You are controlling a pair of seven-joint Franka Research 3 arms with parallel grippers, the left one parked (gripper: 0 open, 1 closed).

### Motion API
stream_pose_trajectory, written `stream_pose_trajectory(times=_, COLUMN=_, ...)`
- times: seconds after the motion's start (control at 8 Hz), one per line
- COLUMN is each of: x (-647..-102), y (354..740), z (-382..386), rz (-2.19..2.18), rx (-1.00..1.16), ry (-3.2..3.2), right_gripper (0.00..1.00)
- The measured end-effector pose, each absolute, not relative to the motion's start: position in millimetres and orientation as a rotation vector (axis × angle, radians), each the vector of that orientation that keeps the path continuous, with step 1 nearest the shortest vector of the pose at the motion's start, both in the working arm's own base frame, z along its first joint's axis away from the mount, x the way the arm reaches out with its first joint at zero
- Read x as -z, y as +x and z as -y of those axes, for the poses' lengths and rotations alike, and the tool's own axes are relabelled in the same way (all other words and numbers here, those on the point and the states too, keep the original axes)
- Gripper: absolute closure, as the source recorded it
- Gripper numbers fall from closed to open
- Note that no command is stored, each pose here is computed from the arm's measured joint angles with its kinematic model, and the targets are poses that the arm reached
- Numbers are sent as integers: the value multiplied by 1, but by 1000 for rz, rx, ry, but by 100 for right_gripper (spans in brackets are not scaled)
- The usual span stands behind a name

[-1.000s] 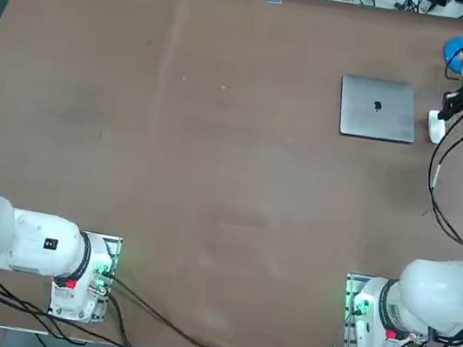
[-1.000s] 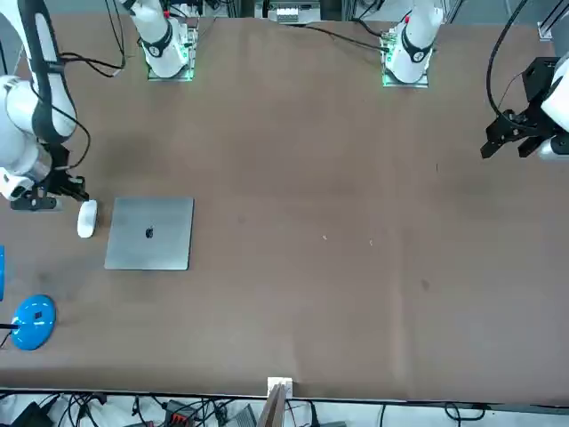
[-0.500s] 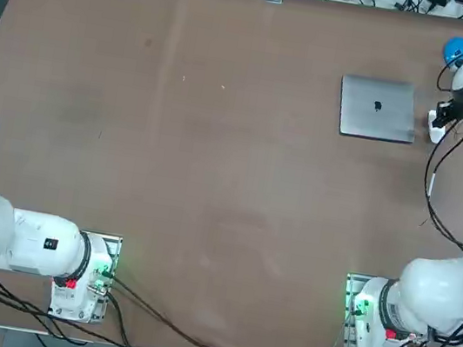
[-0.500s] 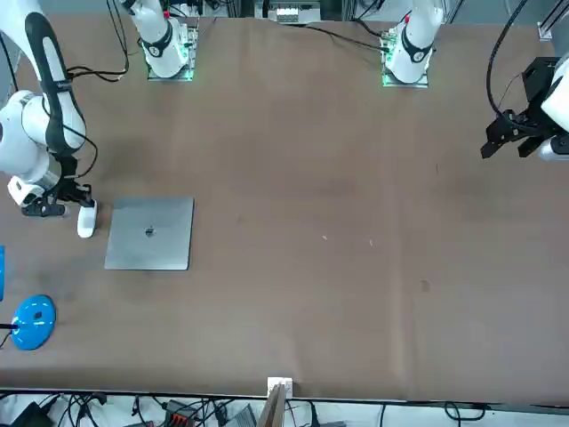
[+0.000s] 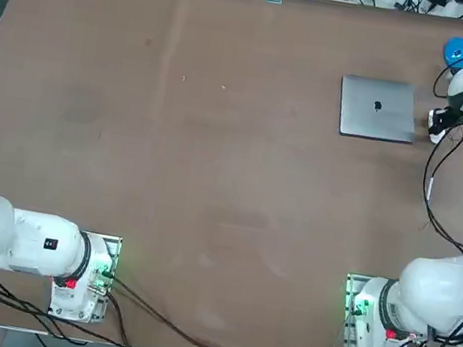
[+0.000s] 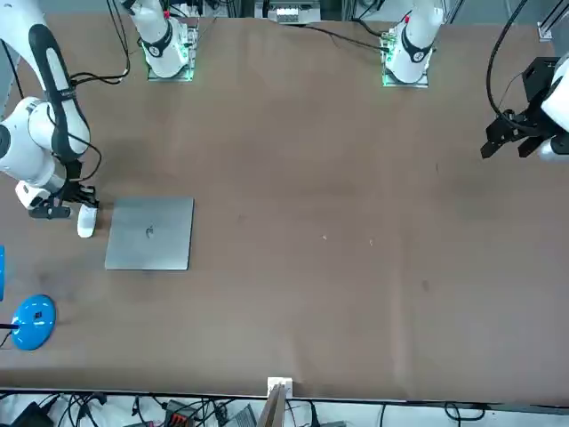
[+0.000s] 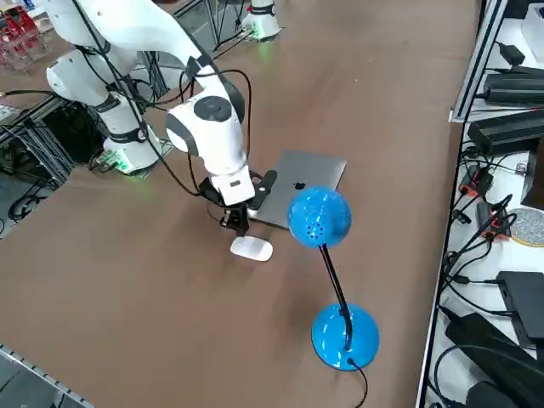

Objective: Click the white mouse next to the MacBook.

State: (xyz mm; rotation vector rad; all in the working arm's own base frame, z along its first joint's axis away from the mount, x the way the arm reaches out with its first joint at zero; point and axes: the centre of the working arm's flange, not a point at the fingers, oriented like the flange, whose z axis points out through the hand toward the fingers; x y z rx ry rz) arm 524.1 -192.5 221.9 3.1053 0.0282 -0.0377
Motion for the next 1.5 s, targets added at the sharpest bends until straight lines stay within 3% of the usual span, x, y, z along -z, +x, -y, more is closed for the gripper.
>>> stream_pose_trajectory(times=1.0, x=-214, y=524, z=196, rz=-21, rx=24, ry=3102, right_gripper=98)
stream_pose_trajectory(times=1.25, x=-224, y=531, z=194, rz=-29, rx=25, ry=3104, right_gripper=87)
stream_pose_trajectory(times=1.5, x=-277, y=549, z=195, rz=-35, rx=41, ry=3108, right_gripper=56)
